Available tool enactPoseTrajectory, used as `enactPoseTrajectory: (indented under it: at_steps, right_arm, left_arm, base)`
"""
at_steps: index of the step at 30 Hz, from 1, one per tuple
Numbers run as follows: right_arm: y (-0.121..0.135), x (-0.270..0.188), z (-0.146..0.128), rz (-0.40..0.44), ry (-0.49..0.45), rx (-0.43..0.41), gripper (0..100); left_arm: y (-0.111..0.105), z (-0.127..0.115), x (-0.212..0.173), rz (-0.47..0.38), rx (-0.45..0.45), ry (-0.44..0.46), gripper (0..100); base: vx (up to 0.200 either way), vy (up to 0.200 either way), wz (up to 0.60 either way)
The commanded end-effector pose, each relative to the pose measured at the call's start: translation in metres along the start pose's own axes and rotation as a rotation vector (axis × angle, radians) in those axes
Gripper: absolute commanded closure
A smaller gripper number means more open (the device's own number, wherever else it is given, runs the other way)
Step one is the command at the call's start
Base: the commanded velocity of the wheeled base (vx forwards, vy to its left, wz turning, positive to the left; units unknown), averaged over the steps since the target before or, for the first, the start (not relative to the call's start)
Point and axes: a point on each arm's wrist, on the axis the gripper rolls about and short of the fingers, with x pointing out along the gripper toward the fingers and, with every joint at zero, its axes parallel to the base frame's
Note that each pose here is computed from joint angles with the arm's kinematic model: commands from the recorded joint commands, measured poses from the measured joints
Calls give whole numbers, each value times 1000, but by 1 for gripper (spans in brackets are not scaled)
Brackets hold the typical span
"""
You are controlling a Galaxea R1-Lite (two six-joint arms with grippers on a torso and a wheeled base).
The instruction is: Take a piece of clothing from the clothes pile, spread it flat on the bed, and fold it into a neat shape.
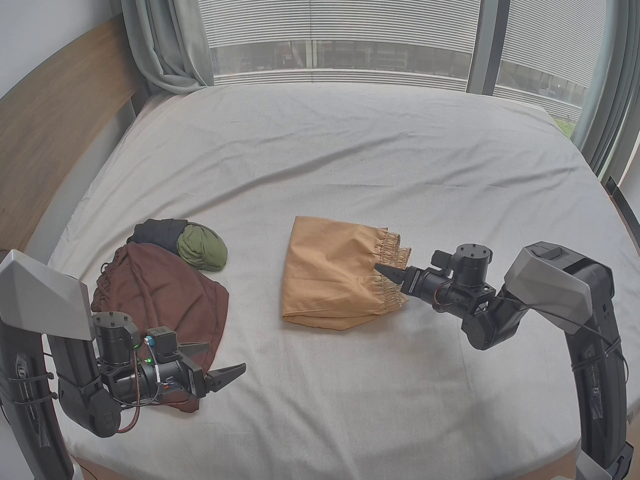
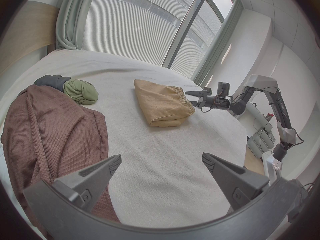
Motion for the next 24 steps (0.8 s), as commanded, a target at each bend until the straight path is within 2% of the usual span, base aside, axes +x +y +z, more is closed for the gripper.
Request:
enactPoseTrajectory:
  at_steps: [1,9,17,20,24]
  right_arm:
    - [5,-17,28,-1,-65,-17,0]
    - [35,-28,52,50,-116,-48,0]
    - [58,-10,29,109,-63,-54,0]
    - [50,2,12,103,-37,-47,0]
    - [43,13,4,81,-45,-46,0]
  left_arm:
    - [0,0,0,1,1,-1,0]
    - [0,0,1,-1,2,-2,0]
    - [0,1,1,1,3,-5,0]
    - [0,1,1,1,3,-5,0]
    - [0,1,1,1,3,-5,0]
  base:
    - [0,0,0]
    - [0,0,0]
    - [0,0,0]
    - [0,0,0]
    - [0,0,0]
